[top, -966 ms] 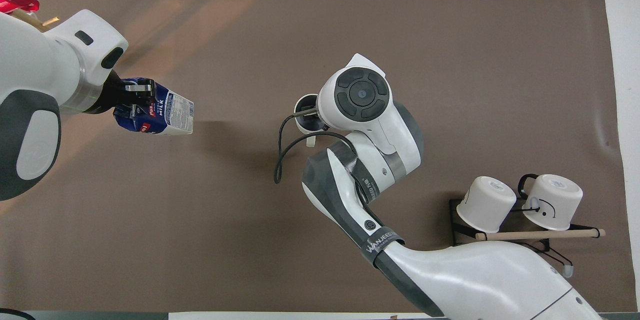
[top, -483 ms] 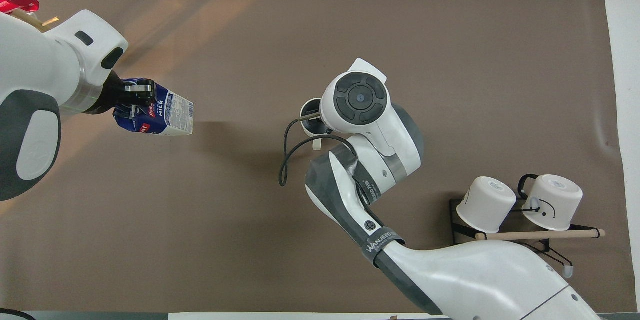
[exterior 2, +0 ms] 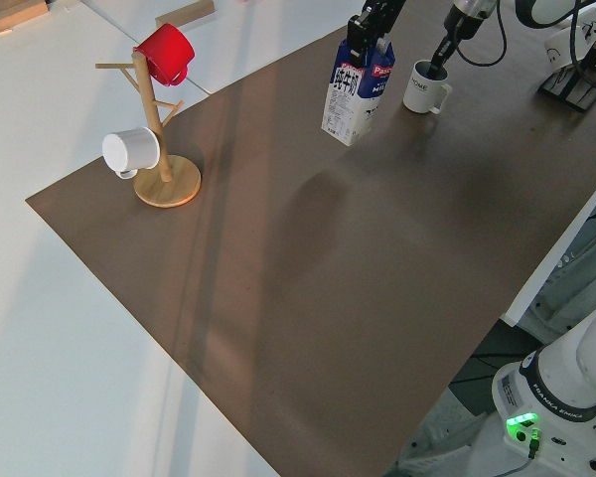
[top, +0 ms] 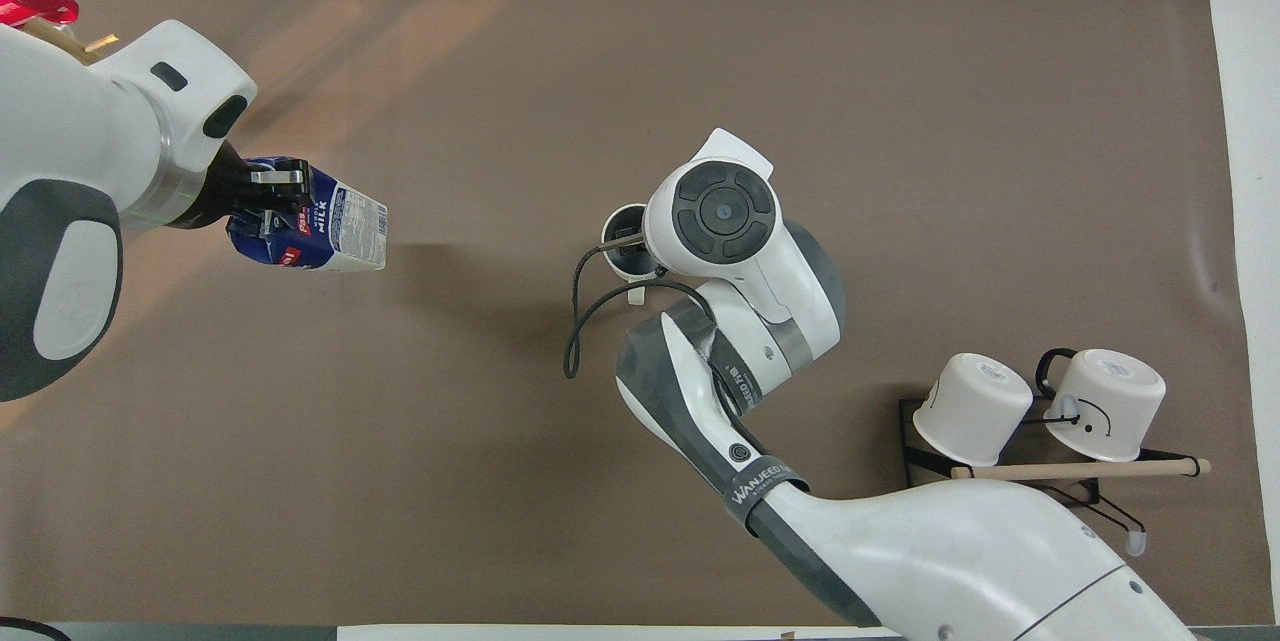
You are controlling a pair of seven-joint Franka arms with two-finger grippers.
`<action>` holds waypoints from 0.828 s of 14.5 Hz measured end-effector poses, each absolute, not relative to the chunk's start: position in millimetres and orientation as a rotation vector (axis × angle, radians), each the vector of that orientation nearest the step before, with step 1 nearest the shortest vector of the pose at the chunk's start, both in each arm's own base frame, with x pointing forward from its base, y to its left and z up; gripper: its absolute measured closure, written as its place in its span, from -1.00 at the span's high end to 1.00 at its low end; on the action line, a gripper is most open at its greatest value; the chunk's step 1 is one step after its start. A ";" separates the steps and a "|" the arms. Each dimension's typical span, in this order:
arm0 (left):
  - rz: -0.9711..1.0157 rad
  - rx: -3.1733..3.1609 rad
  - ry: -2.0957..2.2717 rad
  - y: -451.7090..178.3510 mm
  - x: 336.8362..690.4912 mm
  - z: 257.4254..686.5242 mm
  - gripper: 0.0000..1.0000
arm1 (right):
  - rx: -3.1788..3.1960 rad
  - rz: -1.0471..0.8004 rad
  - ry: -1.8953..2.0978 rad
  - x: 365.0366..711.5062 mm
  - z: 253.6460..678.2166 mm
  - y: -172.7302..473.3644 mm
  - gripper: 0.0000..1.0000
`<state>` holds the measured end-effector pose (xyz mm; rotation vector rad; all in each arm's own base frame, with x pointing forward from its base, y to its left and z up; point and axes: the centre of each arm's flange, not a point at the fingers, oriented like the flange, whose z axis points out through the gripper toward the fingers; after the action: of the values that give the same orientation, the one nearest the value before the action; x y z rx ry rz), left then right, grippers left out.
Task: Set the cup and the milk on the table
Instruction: 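Lift the milk carton with the left gripper while the right gripper carries the mug inward, then release the mug at table center while the left gripper carries the carton over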
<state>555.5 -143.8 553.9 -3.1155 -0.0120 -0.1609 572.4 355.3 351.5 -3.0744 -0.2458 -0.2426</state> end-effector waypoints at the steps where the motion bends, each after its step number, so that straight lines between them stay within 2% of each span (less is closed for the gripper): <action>1: -0.161 -3.115 -0.012 -143.8 555.5 553.9 -0.24 | -3.073 -0.245 -0.246 572.3 352.5 355.7 -0.58; 4: -0.161 -3.115 -0.012 -143.8 555.5 553.9 -0.24 | -3.062 -0.278 -0.234 574.7 372.3 352.1 0.08; 8: -0.170 -3.117 0.001 -149.0 554.8 556.1 -0.24 | -3.075 -0.292 -0.088 584.9 467.3 289.9 0.92; 9: -0.177 -3.119 0.004 -156.8 553.1 558.2 -0.24 | -3.090 -0.277 -0.038 587.8 490.6 267.2 1.00; 12: -0.219 -3.122 -0.025 -195.5 545.2 568.3 -0.24 | -3.131 -0.241 0.146 603.1 544.7 188.0 1.00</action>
<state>545.2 -195.5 568.3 -3.1219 -0.0249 -0.2186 603.1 188.0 544.7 -3.1315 0.1460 -0.2414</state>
